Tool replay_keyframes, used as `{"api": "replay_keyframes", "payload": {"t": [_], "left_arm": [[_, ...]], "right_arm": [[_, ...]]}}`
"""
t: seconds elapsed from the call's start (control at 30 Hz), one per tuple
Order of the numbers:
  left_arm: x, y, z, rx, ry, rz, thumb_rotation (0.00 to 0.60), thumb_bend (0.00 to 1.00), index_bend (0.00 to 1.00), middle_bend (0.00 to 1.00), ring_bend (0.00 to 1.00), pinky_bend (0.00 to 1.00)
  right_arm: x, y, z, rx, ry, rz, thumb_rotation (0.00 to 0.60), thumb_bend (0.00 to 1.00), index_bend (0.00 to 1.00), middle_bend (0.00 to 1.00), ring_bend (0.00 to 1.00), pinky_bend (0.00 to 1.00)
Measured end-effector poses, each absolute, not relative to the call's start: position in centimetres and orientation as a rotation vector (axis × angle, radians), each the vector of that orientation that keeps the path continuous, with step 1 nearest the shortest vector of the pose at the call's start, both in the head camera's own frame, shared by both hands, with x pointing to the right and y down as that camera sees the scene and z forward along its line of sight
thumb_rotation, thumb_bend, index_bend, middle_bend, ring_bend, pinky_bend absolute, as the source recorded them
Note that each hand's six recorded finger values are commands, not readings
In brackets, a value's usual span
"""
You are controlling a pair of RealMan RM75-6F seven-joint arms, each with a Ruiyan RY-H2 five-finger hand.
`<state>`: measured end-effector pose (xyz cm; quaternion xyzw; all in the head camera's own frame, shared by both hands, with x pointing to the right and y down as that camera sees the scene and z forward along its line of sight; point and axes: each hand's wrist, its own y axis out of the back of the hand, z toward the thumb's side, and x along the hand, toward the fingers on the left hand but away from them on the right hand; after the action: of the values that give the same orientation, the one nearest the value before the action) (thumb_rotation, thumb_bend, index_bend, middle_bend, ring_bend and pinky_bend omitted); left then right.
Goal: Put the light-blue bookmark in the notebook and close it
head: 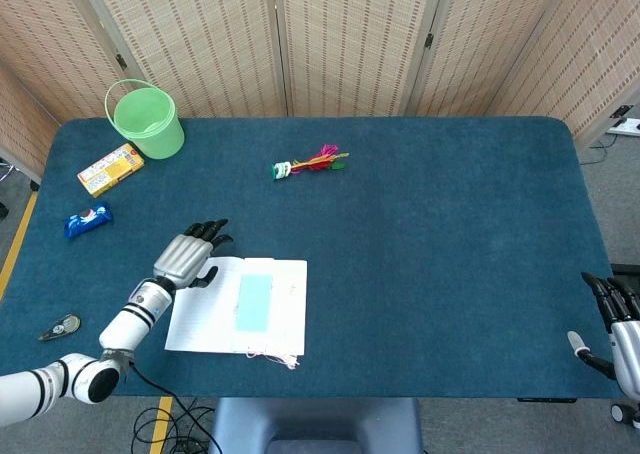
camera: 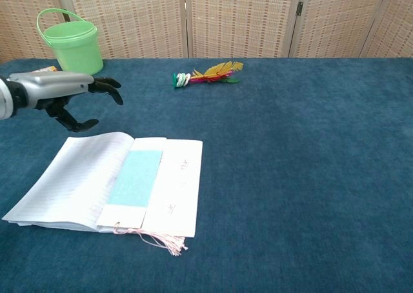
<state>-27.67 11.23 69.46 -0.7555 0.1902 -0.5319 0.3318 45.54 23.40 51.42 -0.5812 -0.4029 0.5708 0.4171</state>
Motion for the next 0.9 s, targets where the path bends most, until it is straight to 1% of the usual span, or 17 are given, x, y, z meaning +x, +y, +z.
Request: {"api": "replay_keyframes", "payload": {"t": [0.23, 0.5, 0.67, 0.9], "left_arm": [[-30.5, 12.5, 67.3, -1.946, 0.519, -1.284, 0.600, 0.38, 0.21, 0.00, 0.00, 0.13], [-34.5, 14.9, 65.3, -1.893, 0.518, -1.201, 0.600, 0.27, 0.19, 0.00, 0.00, 0.13], [-36.2, 16.4, 64.8, -1.861, 0.469, -1.181, 0.600, 0.26, 0.17, 0.00, 0.00, 0.13], [-38.3, 19.0, 65.4, -1.856, 0.398, -1.203, 0.600, 0.26, 0.16, 0.00, 0.00, 0.13]], "right_arm": [[44.9, 23.1, 51.2, -1.465, -0.999, 1.409, 0.600, 0.19, 0.13, 0.20, 0.15, 0.24], [44.5, 22.9, 50.6, -1.463, -0.994, 1.395, 0.600, 0.19, 0.13, 0.20, 0.15, 0.24], [44.2, 22.9, 50.6, -1.469, -0.987, 1.393, 0.600, 0.18, 0.13, 0.20, 0.15, 0.24], [43.8, 22.8, 50.7, -1.481, -0.980, 1.381, 0.600, 0.17, 0.13, 0.20, 0.15, 0.24]]}}
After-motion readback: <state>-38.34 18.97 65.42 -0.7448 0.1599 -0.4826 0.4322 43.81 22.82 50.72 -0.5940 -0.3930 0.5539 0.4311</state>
